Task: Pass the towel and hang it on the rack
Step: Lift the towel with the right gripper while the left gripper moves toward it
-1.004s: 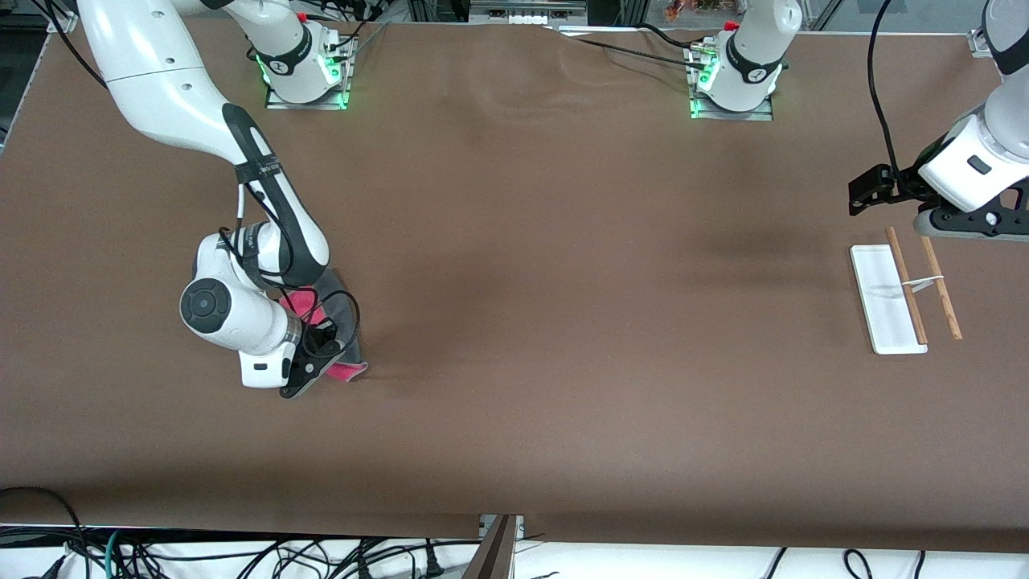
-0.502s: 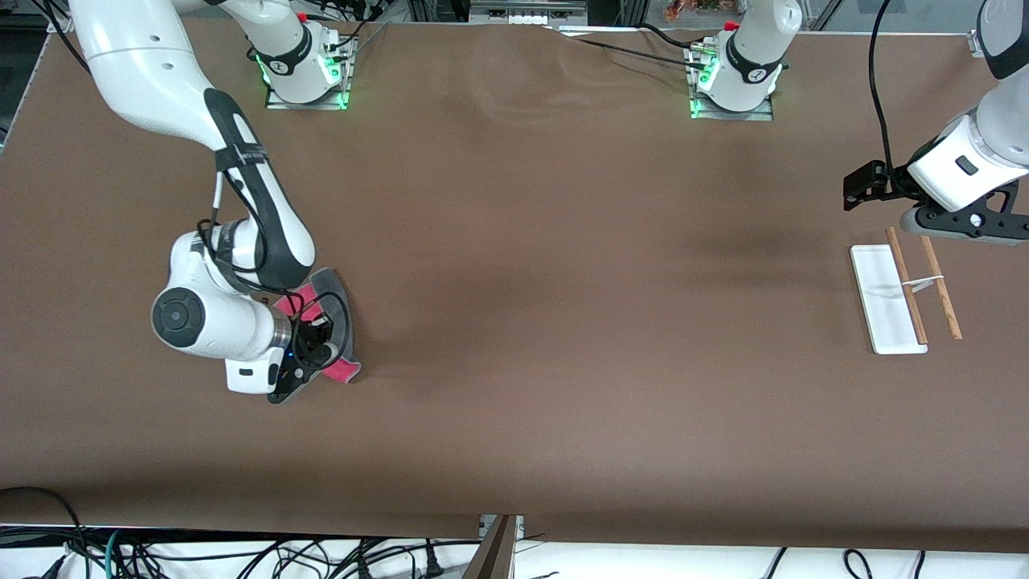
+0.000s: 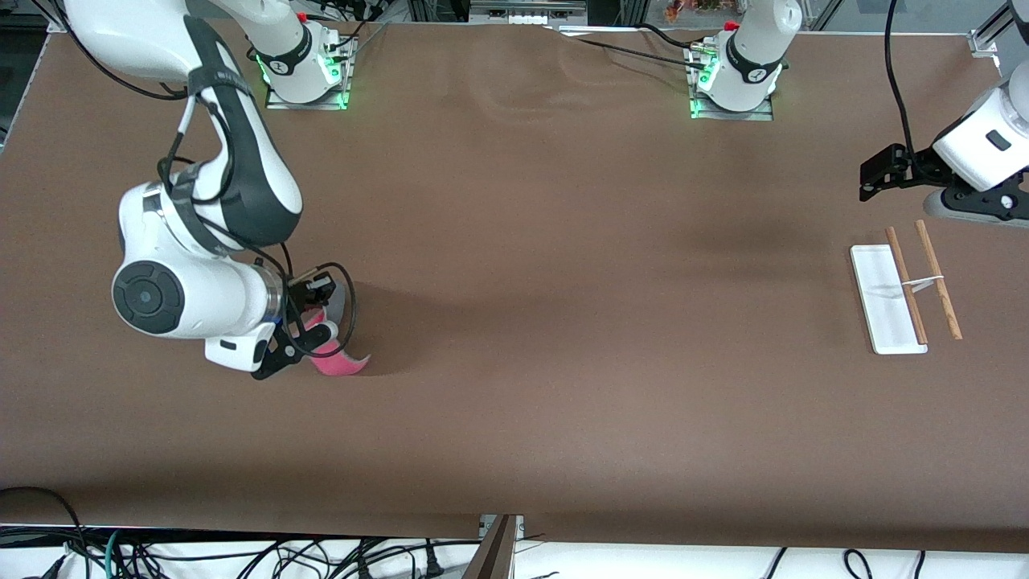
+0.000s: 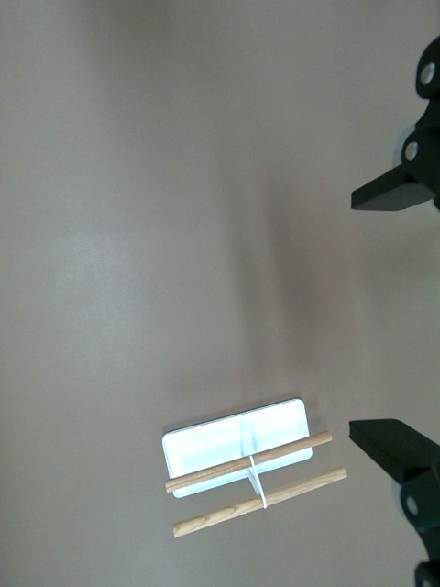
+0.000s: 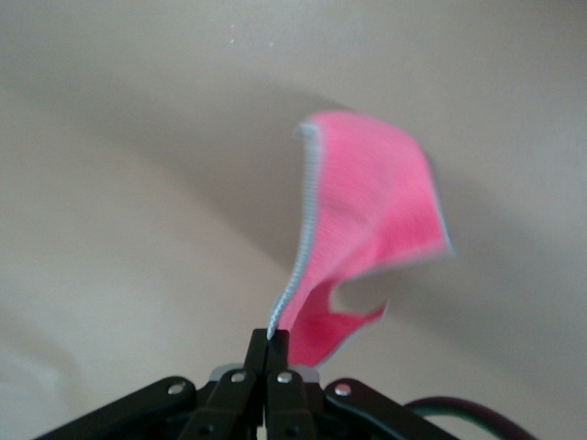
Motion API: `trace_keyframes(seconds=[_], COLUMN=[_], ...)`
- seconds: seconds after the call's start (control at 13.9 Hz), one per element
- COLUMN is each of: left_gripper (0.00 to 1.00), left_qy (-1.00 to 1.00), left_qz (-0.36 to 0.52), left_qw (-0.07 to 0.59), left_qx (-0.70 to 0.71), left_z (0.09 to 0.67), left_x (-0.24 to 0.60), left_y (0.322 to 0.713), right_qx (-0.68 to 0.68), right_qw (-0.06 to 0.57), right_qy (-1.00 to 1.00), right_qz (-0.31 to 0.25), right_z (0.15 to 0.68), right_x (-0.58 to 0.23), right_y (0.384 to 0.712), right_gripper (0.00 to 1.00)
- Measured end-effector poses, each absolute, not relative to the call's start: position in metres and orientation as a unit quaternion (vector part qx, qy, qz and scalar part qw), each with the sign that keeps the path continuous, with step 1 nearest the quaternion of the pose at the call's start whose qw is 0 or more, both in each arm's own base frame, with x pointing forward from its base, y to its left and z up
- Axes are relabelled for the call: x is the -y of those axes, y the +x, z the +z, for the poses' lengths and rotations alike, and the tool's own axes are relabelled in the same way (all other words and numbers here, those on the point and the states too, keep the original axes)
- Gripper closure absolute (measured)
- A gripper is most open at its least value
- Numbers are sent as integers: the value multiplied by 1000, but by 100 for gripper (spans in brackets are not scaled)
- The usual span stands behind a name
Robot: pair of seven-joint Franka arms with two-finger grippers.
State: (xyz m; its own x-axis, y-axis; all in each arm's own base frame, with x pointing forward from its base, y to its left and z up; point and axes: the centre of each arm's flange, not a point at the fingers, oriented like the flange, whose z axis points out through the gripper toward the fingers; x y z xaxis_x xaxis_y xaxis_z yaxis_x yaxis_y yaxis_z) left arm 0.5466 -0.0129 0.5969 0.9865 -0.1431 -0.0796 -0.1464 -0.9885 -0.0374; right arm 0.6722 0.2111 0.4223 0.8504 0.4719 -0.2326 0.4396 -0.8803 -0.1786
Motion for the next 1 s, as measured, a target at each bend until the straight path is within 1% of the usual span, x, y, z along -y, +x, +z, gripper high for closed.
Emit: trace_keyframes(seconds=[0.14, 0.36, 0.65, 0.79, 1.0], left_gripper=[0, 0, 0, 0, 0], left_qy=[-996, -996, -995, -992, -981], left_qz=[38, 38, 40, 42, 53], left_qw=[22, 6, -25, -40, -90], left_qx=[-73, -78, -91, -116, -164], left_z=[598, 597, 596, 594, 575], left_x=[14, 22, 29, 32, 41], left_y=[547, 547, 546, 546, 552], right_qx=[210, 168, 97, 56, -32], right_qw=[50, 45, 102, 134, 210], right_qy=[-965, -973, -977, -975, -956], right_qz=[148, 149, 158, 171, 202], right_z=[455, 499, 536, 547, 565], right_x=[-225, -255, -298, -311, -332], right_y=[661, 638, 609, 603, 599], right_gripper=[98, 98, 98, 98, 98])
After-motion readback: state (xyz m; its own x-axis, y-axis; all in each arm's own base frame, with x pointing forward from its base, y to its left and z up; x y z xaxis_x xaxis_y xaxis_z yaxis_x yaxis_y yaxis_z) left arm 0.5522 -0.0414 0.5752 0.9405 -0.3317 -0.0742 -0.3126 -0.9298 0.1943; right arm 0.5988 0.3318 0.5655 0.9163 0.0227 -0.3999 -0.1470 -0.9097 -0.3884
